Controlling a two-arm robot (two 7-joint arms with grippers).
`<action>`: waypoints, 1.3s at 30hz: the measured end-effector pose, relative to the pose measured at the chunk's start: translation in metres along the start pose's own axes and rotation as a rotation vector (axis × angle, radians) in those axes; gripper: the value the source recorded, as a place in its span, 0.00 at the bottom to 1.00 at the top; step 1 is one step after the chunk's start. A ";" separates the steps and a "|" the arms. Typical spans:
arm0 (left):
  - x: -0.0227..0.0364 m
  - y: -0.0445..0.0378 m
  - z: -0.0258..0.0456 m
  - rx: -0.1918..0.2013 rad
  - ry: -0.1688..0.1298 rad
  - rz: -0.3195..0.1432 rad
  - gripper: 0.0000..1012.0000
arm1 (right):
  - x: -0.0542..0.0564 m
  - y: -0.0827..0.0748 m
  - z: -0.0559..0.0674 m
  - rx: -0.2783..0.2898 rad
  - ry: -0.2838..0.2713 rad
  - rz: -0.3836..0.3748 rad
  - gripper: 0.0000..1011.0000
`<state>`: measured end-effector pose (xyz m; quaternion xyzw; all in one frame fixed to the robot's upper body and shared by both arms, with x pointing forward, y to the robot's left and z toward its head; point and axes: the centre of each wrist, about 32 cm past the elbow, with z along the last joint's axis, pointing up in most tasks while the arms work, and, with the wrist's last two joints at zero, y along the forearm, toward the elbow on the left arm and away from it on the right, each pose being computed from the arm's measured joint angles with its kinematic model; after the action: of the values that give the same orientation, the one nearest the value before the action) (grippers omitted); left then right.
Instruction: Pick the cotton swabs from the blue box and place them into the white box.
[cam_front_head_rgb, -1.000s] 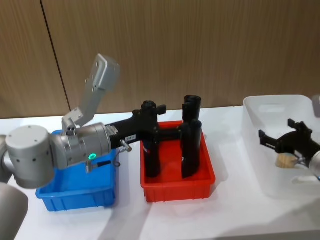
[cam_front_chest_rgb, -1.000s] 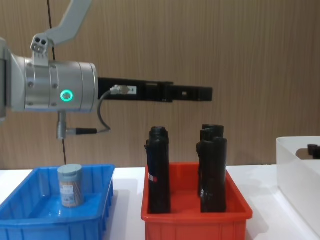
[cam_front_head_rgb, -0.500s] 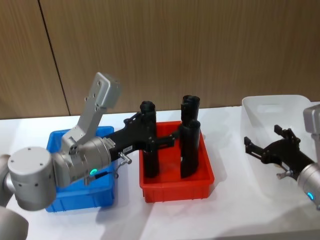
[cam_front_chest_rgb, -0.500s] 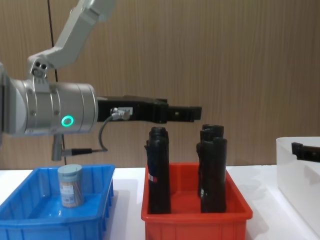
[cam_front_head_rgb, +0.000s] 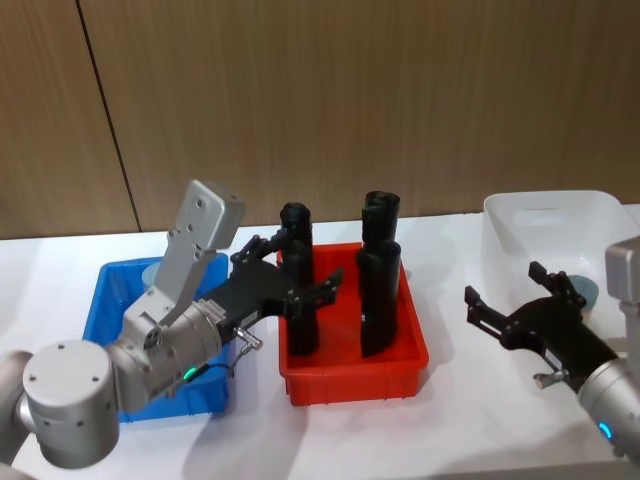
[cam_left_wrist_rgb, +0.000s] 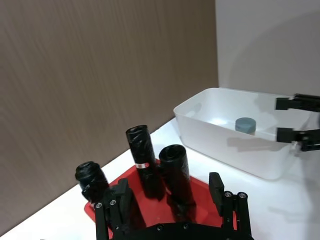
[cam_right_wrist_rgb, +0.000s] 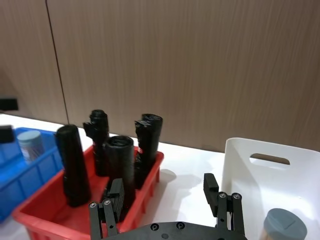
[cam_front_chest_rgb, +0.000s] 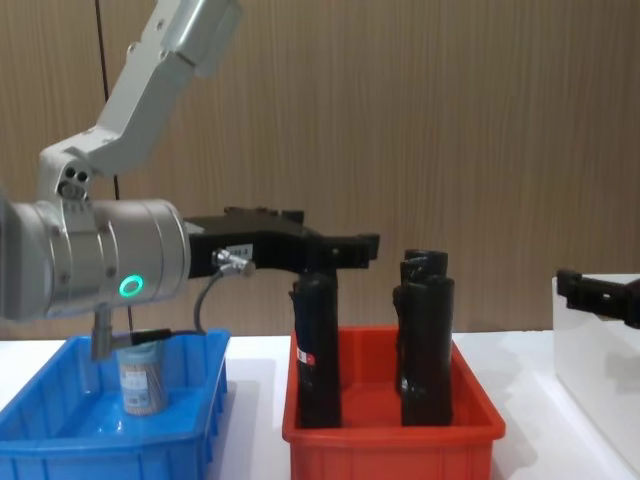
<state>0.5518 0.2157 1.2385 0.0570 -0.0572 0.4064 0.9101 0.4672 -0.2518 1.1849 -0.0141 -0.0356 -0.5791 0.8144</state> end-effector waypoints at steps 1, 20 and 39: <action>-0.0030 0.0015 -0.0019 -0.002 -0.006 0.016 0.99 | -0.002 -0.002 0.001 0.005 0.002 0.000 0.99; -0.0377 0.0201 -0.0199 -0.048 -0.071 0.198 0.99 | -0.021 -0.018 0.006 0.043 0.032 0.004 0.99; -0.0577 0.0313 -0.0277 -0.085 -0.098 0.297 0.99 | -0.021 -0.018 0.006 0.043 0.031 0.004 0.99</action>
<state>0.4917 0.1983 1.2043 0.0289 -0.1266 0.5304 0.8377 0.4433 -0.2371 1.1888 0.0123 -0.0352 -0.5766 0.8162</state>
